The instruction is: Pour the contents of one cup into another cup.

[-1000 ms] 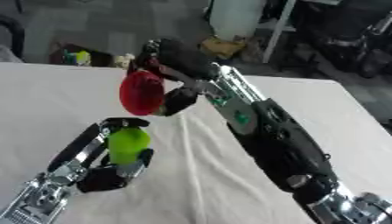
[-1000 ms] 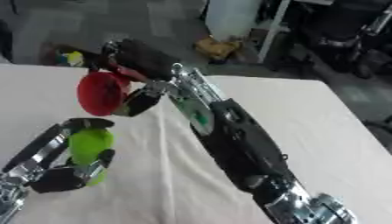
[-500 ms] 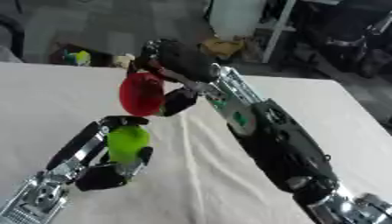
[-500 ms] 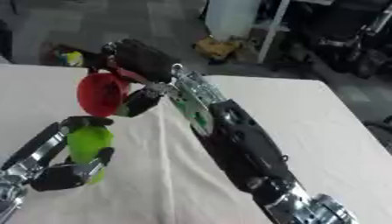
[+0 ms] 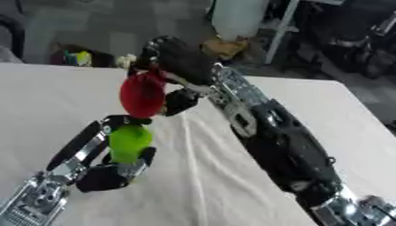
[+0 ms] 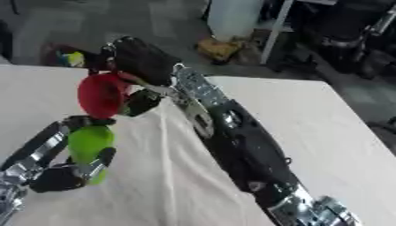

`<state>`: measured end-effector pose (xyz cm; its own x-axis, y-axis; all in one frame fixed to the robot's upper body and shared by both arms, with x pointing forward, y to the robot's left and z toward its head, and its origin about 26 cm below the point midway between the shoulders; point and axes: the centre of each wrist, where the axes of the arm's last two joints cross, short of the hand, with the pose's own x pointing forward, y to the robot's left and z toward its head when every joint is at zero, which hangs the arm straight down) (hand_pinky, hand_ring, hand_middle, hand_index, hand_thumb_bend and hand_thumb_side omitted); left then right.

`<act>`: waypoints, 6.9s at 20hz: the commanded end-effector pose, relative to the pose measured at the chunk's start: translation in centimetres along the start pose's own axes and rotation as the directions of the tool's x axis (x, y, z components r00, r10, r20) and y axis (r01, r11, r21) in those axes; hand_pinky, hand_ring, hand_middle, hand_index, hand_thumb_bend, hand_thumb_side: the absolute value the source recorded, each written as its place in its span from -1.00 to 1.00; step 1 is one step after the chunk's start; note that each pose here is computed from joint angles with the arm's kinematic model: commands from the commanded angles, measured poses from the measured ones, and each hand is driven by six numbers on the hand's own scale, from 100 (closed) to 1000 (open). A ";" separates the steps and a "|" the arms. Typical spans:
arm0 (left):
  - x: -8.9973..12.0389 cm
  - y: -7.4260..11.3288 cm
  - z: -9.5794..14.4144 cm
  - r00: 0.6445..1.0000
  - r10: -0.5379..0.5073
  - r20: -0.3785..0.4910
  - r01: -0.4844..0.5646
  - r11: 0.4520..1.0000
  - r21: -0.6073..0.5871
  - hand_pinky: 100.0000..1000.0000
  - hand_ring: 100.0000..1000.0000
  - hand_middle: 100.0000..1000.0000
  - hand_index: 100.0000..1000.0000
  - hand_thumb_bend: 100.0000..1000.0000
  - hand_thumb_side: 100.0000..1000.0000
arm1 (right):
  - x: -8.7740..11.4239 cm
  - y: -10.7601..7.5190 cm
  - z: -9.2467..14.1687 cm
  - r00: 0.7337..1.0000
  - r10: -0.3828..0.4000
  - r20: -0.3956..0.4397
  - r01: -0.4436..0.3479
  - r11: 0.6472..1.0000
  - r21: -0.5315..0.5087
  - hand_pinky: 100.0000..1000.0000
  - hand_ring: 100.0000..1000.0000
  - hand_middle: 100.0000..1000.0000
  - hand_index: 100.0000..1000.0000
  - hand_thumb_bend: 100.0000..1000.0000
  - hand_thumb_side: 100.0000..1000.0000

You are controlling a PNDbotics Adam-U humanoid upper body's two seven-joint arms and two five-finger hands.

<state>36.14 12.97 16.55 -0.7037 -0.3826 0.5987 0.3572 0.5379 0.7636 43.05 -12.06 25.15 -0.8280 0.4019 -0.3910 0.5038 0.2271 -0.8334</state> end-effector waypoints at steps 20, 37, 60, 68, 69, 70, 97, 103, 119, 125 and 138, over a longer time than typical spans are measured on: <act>1.0 0.9 -0.6 0.999 -0.003 0.034 0.003 1.000 0.020 -1.00 0.31 0.14 0.66 -1.00 -0.20 | -0.3 -2.2 -0.4 0.952 0.305 0.034 -0.301 0.949 -0.091 -0.12 -0.53 -0.55 0.08 -1.00 -0.73; 1.0 1.2 -0.6 1.000 -0.005 0.031 0.004 1.000 0.027 -1.00 0.30 0.14 0.66 -1.00 -0.16 | -0.1 -2.5 -0.7 0.899 0.437 0.037 -0.426 0.890 -0.164 -0.11 -0.43 -0.47 0.13 -1.00 -0.72; 0.8 1.6 -0.7 1.000 -0.006 0.021 0.006 0.999 0.039 -1.00 0.30 0.13 0.65 -1.00 -0.19 | 0.3 -2.7 -1.2 0.863 0.503 0.044 -0.483 0.847 -0.221 -0.11 -0.35 -0.40 0.15 -1.00 -0.72; 0.9 1.6 -0.7 1.000 -0.005 0.023 0.004 0.999 0.039 -1.00 0.30 0.13 0.65 -1.00 -0.19 | 0.3 -2.7 -1.2 0.859 0.511 0.038 -0.490 0.840 -0.233 -0.11 -0.35 -0.41 0.15 -1.00 -0.72; 0.9 1.6 -0.7 1.000 -0.005 0.023 0.004 0.999 0.039 -1.00 0.30 0.13 0.65 -1.00 -0.19 | 0.3 -2.7 -1.2 0.858 0.512 0.037 -0.490 0.839 -0.234 -0.11 -0.35 -0.41 0.15 -1.00 -0.72; 0.9 1.6 -0.7 1.000 -0.005 0.023 0.004 0.999 0.039 -1.00 0.30 0.13 0.65 -1.00 -0.19 | 0.4 -2.7 -1.2 0.858 0.513 0.037 -0.491 0.838 -0.236 -0.11 -0.35 -0.40 0.15 -1.00 -0.72; -1.2 0.0 1.4 0.996 -0.091 -0.007 0.091 0.994 0.056 -1.00 0.28 0.12 0.65 -1.00 -0.28 | 0.3 -2.7 -1.0 0.877 0.480 0.008 -0.465 0.854 -0.235 -0.10 -0.45 -0.54 0.12 -1.00 -0.75; -2.6 -1.4 2.5 0.987 -0.156 0.020 0.153 0.980 0.124 -0.57 0.48 0.30 0.69 -1.00 -0.27 | 0.3 -2.7 -0.9 0.879 0.477 0.007 -0.462 0.856 -0.233 -0.10 -0.45 -0.54 0.11 -1.00 -0.75; -3.6 -2.8 4.2 0.962 -0.255 0.102 0.246 0.965 0.091 0.13 1.00 0.80 0.85 0.54 0.09 | -0.8 -1.2 0.9 0.934 0.346 -0.089 -0.356 0.915 -0.187 -0.14 -0.77 -0.85 -0.07 -1.00 -0.86; -3.7 -3.2 4.6 0.969 -0.233 0.088 0.226 0.971 0.076 0.10 1.00 0.80 0.84 0.39 0.27 | -1.9 1.1 3.8 0.974 0.075 -0.215 -0.106 0.985 -0.134 -0.18 -0.97 -1.00 -0.26 -1.00 -1.00; -4.2 -4.5 4.6 0.970 -0.220 0.103 0.225 0.974 -0.038 0.16 1.00 0.84 0.80 0.23 0.52 | -1.9 5.8 9.6 0.680 -0.602 -0.419 0.595 0.787 -0.165 -0.18 -1.00 -1.00 -0.39 -1.00 -1.00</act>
<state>34.64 15.98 9.05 -0.8124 -0.4247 0.3995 0.2182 0.4139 0.8838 44.96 -19.05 16.17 -0.7645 0.5121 0.3915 -0.0481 0.5603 -0.8269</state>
